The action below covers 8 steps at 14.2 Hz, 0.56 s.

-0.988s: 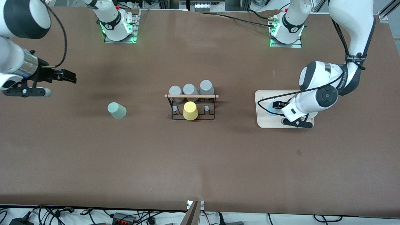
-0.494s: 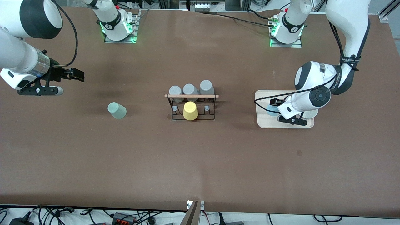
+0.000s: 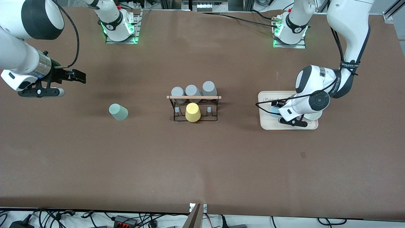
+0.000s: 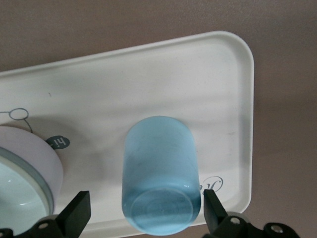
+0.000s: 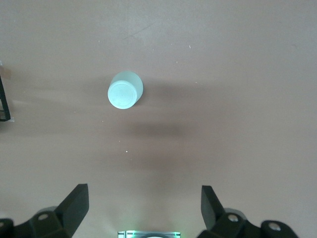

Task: Hang scattered cups on rack with three cups
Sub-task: 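Close the left gripper around the light blue cup, then lift the blue cup with the left gripper while the right gripper lowers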

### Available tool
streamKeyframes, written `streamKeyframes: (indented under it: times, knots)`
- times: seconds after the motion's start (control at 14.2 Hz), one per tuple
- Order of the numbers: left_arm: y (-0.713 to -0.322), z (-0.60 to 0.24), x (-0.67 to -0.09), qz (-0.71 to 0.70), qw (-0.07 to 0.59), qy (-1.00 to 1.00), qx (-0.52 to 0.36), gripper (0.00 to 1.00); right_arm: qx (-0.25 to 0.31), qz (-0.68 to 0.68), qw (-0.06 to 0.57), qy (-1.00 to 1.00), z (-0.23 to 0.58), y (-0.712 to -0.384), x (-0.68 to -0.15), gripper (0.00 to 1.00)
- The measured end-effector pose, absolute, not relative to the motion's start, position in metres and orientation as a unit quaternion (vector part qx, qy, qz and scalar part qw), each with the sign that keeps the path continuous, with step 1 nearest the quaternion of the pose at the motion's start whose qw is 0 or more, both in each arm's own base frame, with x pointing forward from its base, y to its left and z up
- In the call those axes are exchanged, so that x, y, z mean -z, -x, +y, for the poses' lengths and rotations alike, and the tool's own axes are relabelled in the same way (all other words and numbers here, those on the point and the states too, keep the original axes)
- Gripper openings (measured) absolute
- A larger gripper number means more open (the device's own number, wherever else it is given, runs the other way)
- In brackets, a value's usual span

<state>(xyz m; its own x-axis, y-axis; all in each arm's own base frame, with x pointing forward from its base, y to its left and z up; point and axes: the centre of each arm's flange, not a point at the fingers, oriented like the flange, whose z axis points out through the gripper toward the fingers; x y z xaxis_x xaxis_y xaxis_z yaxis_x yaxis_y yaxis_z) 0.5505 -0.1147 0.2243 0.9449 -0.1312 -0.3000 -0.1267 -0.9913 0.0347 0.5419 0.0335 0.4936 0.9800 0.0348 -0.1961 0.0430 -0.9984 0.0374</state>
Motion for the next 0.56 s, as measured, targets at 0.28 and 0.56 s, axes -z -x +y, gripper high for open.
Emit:
streamKeyframes:
  times: [0.28,0.56]
  knots:
    - [-0.547,-0.127,-0.218,-0.047,0.006,-0.986,0.158,1.0,0.095,0.028,0.021,-0.995,0.043,-0.541,-0.494,1.0]
    - [-0.546,-0.129,-0.217,-0.031,0.003,-0.987,0.159,0.97,0.092,0.026,0.021,-0.995,0.041,-0.541,-0.495,1.0]
